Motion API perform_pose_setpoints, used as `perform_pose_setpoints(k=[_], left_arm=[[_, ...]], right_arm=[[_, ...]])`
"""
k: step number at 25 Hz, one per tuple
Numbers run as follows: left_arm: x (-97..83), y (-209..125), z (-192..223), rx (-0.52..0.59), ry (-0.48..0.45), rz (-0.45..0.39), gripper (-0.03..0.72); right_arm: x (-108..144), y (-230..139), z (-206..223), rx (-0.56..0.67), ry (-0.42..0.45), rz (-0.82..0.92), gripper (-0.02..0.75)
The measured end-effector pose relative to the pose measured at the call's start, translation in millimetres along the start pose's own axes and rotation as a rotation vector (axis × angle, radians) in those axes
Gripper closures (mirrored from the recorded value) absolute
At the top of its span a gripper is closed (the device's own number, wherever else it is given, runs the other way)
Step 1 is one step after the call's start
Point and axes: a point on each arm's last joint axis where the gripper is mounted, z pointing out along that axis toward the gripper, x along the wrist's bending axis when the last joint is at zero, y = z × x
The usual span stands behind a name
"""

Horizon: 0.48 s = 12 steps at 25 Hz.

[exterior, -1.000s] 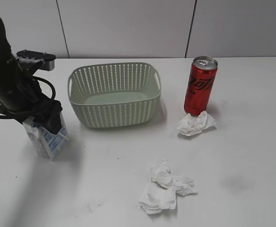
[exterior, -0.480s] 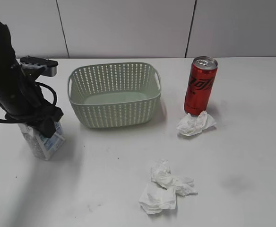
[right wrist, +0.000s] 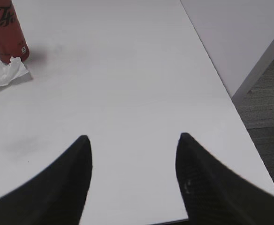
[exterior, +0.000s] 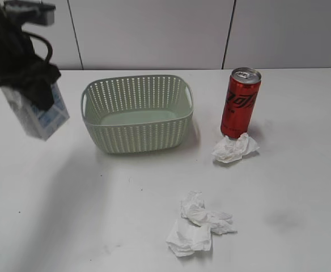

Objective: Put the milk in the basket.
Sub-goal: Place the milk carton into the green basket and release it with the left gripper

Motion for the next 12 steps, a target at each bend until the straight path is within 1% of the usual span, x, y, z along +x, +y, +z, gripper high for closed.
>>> perform_pose_setpoints(k=[4, 5, 7, 8, 9, 12], left_arm=[[-4.3, 32.6, -44.2, -0.212, -0.001, 0.01, 0.372], [-5.4, 40.2, -50.9, -0.266, -0.01, 0.007, 0.372], [-7.2, 52.2, -53.3, -0.332, -0.04, -0.008, 0.372], [-7.9, 58.5, -49.2, -0.358, -0.056, -0.019, 0.372], [-8.5, 63.1, -41.1, -0.361, -0.068, -0.026, 0.372], [-14.5, 74.5, -8.8, -0.331, -0.091, -0.025, 0.373]], right_arm=[[0.0, 0.0, 0.0, 0.0, 0.0, 0.0, 0.289], [0.0, 0.0, 0.0, 0.0, 0.0, 0.0, 0.289], [0.0, 0.0, 0.0, 0.0, 0.0, 0.0, 0.289], [0.0, 0.0, 0.0, 0.0, 0.0, 0.0, 0.289], [0.0, 0.0, 0.0, 0.0, 0.0, 0.0, 0.289], [0.0, 0.0, 0.0, 0.0, 0.0, 0.0, 0.289]])
